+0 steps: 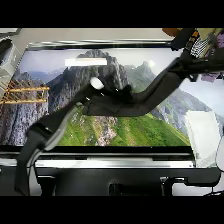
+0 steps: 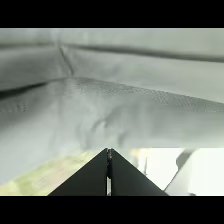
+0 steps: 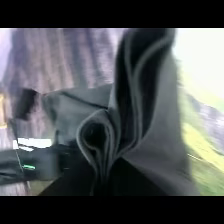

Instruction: Fold the clothes and pants, and hang the long-sleeved shirts on hangers.

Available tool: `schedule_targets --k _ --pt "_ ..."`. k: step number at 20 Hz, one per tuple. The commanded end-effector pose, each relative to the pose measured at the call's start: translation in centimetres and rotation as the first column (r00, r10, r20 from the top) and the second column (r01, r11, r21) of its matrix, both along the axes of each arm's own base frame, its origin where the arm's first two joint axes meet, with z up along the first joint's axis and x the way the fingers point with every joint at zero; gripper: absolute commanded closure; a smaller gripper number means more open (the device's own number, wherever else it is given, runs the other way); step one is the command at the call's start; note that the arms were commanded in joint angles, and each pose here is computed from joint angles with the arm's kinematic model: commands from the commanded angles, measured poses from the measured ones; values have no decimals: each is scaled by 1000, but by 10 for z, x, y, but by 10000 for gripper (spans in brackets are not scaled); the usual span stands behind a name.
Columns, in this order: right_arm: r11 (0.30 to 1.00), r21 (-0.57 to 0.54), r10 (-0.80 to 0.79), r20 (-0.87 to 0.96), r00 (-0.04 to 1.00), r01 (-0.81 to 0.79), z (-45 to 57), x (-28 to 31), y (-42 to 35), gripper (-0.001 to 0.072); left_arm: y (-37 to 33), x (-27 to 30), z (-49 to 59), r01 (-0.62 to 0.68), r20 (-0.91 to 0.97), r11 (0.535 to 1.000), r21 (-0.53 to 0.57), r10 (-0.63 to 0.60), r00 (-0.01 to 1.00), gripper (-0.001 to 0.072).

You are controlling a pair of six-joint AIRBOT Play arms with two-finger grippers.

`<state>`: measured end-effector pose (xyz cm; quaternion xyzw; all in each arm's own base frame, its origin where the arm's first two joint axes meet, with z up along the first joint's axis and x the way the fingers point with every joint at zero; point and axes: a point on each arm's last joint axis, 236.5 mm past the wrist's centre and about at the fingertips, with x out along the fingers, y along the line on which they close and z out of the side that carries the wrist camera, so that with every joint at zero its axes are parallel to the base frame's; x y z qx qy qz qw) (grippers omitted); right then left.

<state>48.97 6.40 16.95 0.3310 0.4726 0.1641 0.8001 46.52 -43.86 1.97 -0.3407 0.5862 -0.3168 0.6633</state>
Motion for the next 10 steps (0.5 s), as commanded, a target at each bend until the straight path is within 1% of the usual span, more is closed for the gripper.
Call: schedule_targets --k 1,3,5,8,10 --pt "996 25 80 65 995 -82 8 7 78 676 118 23 70 -37 159 982 187 7 987 692" --pt "991 39 125 78 989 -129 4 7 127 676 184 34 119 -139 259 960 243 74 963 691" --pt "983 55 169 80 982 -173 -7 5 173 676 245 33 162 -238 327 934 267 145 934 691" --pt "975 81 203 64 977 -208 -35 4 233 676 318 20 202 -348 370 895 279 235 899 690" --pt "973 95 208 46 977 -212 -58 5 262 676 355 14 213 -405 376 869 284 288 881 690"
